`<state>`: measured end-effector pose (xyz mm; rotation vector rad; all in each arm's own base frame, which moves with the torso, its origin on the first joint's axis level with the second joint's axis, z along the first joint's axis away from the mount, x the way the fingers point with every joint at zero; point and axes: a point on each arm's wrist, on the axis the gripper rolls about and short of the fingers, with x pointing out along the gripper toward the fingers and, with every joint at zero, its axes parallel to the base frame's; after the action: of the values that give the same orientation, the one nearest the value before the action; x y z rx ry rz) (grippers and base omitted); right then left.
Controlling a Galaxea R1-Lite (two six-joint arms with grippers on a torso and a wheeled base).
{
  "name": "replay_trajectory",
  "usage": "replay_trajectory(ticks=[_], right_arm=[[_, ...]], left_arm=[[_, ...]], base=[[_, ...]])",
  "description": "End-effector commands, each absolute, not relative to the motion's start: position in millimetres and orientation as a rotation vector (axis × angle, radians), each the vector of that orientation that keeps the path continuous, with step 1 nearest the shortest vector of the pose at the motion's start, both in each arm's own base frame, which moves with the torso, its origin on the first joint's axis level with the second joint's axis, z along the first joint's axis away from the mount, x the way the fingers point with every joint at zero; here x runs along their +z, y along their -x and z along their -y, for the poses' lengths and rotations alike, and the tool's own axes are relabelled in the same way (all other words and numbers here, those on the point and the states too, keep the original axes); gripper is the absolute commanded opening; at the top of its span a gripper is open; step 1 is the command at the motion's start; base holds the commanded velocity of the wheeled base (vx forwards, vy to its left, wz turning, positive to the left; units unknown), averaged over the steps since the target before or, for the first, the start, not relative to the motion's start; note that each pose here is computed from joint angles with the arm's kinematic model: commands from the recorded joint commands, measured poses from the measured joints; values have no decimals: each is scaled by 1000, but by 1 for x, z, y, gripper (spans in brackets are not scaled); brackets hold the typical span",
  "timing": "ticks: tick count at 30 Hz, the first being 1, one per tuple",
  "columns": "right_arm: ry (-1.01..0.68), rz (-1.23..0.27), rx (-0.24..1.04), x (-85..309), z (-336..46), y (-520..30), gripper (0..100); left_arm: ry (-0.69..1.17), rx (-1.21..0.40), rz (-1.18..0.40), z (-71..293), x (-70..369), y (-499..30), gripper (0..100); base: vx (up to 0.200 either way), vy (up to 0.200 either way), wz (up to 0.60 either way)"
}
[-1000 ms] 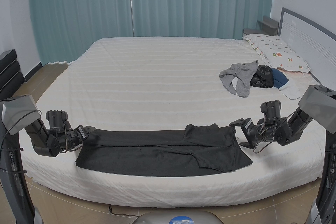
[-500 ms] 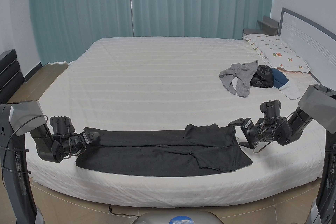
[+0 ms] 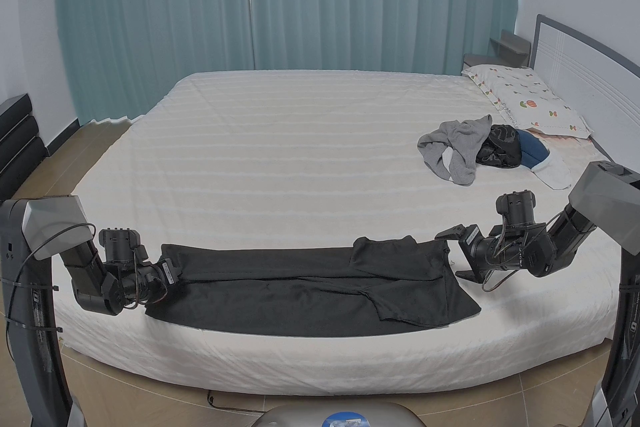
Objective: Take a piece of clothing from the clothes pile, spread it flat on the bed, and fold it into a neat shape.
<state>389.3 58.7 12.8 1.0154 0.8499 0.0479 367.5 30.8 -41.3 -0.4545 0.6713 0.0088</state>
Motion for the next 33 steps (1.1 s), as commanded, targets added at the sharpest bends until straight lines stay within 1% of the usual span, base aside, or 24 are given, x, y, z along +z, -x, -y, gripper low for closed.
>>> replay_trajectory(ticks=[1,8,13,19,33], right_arm=[[-1017,-849,49,13,-59,-389,100],[-1025,-849,45,13,-57,-390,100],[-1037,-838,38,14,-51,-392,100],[-1045,-841,45,15,-49,-392,100],[-1063,-844,33,13,-47,-393,100]], left_arm=[[457,11,-659,-31,-41,-367,0],[463,6,-597,-32,-37,-366,0],[466,7,-599,-32,-37,-365,0],[499,16,-591,-32,-36,-367,0],[581,3,-532,-24,-22,-380,0]], base=[[0,0,0],[0,0,0],[0,0,0],[-200,0,0],[0,0,0]])
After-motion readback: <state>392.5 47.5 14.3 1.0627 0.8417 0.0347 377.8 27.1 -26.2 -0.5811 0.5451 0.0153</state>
